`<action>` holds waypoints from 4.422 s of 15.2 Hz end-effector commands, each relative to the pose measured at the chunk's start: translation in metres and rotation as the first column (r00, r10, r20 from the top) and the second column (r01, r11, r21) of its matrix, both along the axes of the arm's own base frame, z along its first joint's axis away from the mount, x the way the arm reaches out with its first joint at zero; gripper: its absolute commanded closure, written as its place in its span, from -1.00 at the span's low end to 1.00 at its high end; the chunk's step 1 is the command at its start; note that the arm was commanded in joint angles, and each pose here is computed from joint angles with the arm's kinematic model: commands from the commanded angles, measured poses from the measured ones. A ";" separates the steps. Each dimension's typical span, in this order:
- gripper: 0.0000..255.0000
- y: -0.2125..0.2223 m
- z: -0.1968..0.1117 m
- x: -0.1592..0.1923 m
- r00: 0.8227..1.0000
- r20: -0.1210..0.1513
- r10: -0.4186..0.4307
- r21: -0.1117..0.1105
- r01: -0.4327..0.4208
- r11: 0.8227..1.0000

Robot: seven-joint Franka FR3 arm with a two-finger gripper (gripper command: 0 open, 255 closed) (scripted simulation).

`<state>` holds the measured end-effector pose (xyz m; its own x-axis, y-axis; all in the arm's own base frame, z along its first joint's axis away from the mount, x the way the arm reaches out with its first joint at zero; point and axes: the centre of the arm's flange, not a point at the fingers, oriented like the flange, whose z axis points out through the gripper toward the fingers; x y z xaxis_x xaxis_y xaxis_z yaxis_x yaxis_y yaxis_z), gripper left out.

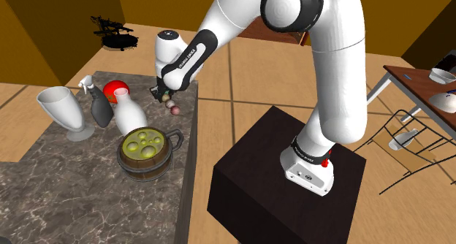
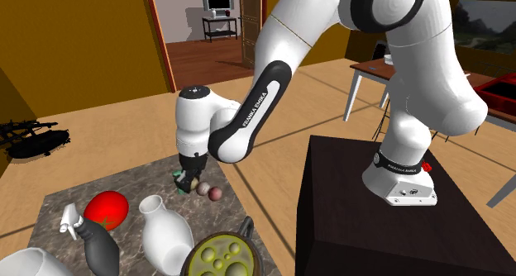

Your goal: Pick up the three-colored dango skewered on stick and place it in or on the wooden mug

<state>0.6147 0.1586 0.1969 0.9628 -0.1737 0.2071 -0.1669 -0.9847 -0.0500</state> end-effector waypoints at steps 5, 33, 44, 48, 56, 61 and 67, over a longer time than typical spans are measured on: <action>1.00 -0.001 0.032 0.000 1.000 0.000 0.000 0.000 0.000 1.000; 1.00 0.050 0.151 -0.042 1.000 0.000 0.000 0.000 0.000 1.000; 1.00 0.161 0.154 -0.136 1.000 0.000 0.000 0.000 0.000 1.000; 1.00 0.202 0.155 -0.171 1.000 0.000 0.000 0.000 0.000 1.000; 1.00 0.202 0.113 -0.171 1.000 0.000 0.000 0.000 0.000 1.000; 1.00 0.202 0.087 -0.171 1.000 0.000 0.000 0.000 0.000 1.000; 1.00 0.202 0.079 -0.171 1.000 0.000 0.000 0.000 0.000 1.000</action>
<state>0.4441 0.3605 0.2763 0.9627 -0.1738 0.2072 -0.1670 -0.9847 -0.0499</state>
